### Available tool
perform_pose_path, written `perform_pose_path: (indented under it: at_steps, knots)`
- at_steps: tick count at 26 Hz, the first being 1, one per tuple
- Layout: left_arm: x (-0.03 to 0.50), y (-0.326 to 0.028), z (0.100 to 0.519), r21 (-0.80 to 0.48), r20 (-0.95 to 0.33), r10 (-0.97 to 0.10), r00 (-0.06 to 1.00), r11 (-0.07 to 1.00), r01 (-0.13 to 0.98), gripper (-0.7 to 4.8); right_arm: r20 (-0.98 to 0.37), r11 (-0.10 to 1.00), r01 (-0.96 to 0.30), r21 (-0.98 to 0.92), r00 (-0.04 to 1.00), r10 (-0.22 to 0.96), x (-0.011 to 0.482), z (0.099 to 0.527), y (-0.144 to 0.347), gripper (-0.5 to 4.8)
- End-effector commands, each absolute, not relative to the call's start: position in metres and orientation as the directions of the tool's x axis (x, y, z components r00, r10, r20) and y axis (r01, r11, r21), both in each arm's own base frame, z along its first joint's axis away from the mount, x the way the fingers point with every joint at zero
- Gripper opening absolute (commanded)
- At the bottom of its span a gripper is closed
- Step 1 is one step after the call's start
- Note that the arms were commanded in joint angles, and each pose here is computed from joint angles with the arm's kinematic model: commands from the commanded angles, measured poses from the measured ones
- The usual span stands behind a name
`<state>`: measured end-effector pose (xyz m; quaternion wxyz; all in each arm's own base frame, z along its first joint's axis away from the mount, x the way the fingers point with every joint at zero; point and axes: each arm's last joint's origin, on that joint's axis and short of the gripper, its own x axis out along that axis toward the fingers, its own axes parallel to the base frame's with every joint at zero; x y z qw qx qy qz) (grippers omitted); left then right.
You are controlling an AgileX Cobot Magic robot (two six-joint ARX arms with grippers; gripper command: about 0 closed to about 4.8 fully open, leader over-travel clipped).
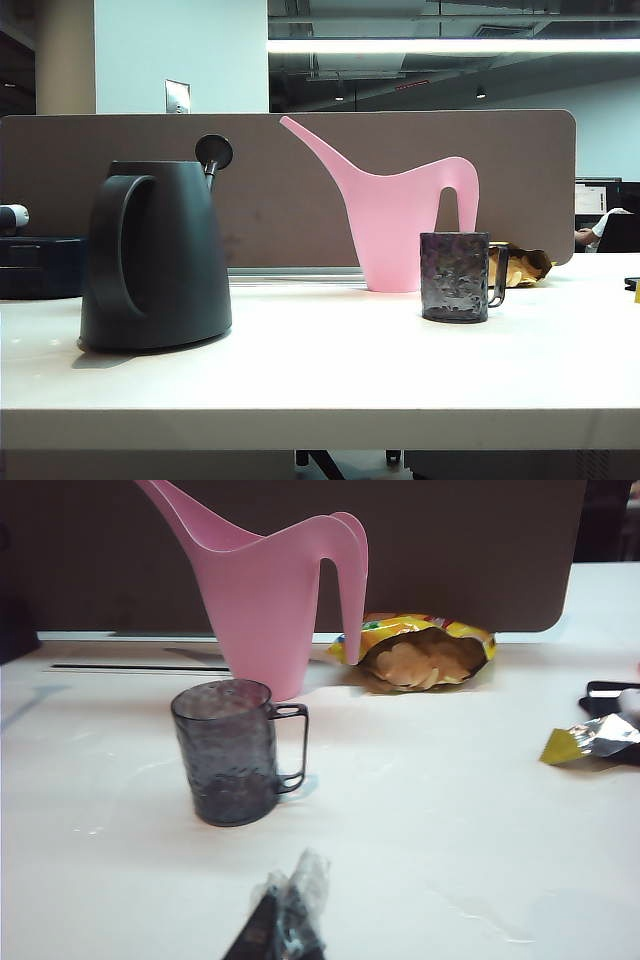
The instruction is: Pour the water from the cup into the kettle.
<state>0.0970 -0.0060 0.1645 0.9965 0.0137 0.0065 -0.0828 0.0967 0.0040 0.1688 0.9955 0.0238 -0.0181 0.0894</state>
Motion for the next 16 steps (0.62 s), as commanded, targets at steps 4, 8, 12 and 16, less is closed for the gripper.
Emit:
perform_pose_path:
  at_steps: [4, 8, 12, 16]
  knots:
    - [0.0970, -0.0060, 0.1654, 0.032, -0.009, -0.164, 0.986, 0.986, 0.164, -0.05, 0.034, 0.987, -0.161, 0.016, 0.986, 0.160, 0.0967, 0.1683, 0.0035, -0.05]
    - [0.0970, -0.0060, 0.1654, 0.032, -0.009, -0.164, 0.986, 0.986, 0.164, -0.05, 0.034, 0.987, -0.161, 0.016, 0.986, 0.160, 0.0967, 0.1684, 0.0035, -0.05]
    - [0.0970, -0.0060, 0.1654, 0.032, -0.009, -0.164, 0.986, 0.986, 0.164, -0.05, 0.034, 0.987, -0.161, 0.016, 0.987, 0.160, 0.0967, 0.1684, 0.0035, -0.05]
    - [0.0970, -0.0060, 0.1654, 0.032, -0.009, -0.164, 0.986, 0.986, 0.164, -0.05, 0.034, 0.987, -0.161, 0.016, 0.987, 0.160, 0.0967, 0.1684, 0.0035, -0.05]
